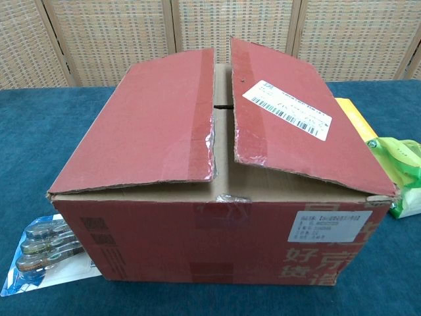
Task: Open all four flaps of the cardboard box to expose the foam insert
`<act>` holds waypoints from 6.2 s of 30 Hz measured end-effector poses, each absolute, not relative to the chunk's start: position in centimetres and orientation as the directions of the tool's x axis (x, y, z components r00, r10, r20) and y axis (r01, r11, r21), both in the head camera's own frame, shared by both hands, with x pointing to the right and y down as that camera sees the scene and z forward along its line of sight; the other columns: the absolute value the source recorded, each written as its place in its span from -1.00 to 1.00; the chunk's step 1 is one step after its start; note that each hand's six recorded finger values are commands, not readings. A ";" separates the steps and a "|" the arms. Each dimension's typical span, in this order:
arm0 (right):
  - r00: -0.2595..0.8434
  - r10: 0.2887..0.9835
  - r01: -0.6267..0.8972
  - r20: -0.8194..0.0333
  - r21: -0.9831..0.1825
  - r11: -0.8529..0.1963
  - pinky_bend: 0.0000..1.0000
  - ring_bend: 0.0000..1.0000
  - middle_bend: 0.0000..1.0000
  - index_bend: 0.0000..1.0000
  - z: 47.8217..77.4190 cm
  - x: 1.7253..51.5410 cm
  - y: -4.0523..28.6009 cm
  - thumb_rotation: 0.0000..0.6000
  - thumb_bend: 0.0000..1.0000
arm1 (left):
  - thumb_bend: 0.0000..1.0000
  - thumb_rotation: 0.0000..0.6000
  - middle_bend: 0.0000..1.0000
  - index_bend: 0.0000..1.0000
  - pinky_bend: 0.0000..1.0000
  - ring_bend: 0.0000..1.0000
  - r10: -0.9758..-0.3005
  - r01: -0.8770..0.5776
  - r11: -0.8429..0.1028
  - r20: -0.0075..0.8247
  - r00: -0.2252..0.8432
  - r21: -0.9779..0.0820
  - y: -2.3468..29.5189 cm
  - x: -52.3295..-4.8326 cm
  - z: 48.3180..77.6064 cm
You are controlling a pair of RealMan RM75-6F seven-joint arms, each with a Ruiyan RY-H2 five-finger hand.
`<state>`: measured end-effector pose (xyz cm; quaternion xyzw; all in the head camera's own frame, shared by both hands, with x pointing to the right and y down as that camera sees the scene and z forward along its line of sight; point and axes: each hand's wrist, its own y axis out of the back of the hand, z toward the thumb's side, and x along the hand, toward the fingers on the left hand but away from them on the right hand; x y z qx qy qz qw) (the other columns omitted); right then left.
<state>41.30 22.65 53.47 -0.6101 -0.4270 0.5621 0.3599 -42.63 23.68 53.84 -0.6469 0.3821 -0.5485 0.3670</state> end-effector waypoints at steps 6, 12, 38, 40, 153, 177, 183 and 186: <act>0.004 0.926 0.122 -0.378 -0.919 -0.376 -1.00 -1.00 -0.95 -1.00 53.4 41.4 22.7 1.00 -1.00 | -0.22 0.96 -1.00 -0.72 -0.93 -0.94 -0.897 -0.093 -0.440 0.430 0.106 -0.893 23.8 -42.7 53.8; 0.006 0.927 0.127 -0.374 -0.919 -0.372 -1.00 -1.00 -0.95 -1.00 53.3 41.3 22.8 1.00 -1.00 | -0.22 0.97 -1.00 -0.72 -0.93 -0.94 -0.898 -0.094 -0.437 0.428 0.103 -0.894 23.9 -42.7 53.7; 0.270 0.891 0.401 -0.365 -0.798 -0.449 -1.00 -1.00 -0.95 -1.00 52.3 35.2 20.4 1.00 -0.95 | -0.22 0.97 -1.00 -0.72 -0.93 -0.94 -0.859 -0.047 -0.510 0.506 0.079 -0.859 24.0 -43.1 54.1; 0.318 0.875 0.410 -0.366 -0.779 -0.475 -1.00 -1.00 -0.95 -1.00 52.3 34.2 19.5 1.00 -0.76 | -0.22 0.97 -1.00 -0.72 -0.93 -0.94 -0.855 -0.045 -0.517 0.513 0.075 -0.855 24.0 -43.2 54.2; 0.593 0.720 0.133 -0.361 -0.837 -0.530 -1.00 -0.93 -0.17 -0.35 50.1 27.7 6.1 1.00 1.00 | -0.22 0.98 -1.00 -0.72 -0.93 -0.94 -0.824 -0.047 -0.562 0.554 0.121 -0.826 23.0 -41.5 55.9; 0.348 0.870 0.159 -0.348 -0.893 -0.421 -1.00 -1.00 -0.45 -0.43 48.5 37.7 1.8 1.00 0.49 | -0.22 0.97 -1.00 -0.72 -0.93 -0.94 -0.824 -0.035 -0.560 0.552 0.129 -0.828 23.1 -40.8 55.7; 0.302 0.886 0.181 -0.352 -0.891 -0.416 -1.00 -1.00 -0.48 -0.46 49.1 39.4 2.1 1.00 0.34 | -0.22 0.97 -1.00 -0.72 -0.93 -0.94 -0.825 -0.021 -0.556 0.549 0.134 -0.831 22.9 -40.9 55.6; 0.287 0.893 0.192 -0.348 -0.892 -0.409 -1.00 -1.00 -0.48 -0.48 49.1 40.0 2.7 1.00 0.34 | -0.22 0.98 -1.00 -0.72 -0.93 -0.94 -0.825 -0.002 -0.552 0.545 0.152 -0.834 22.5 -40.7 55.5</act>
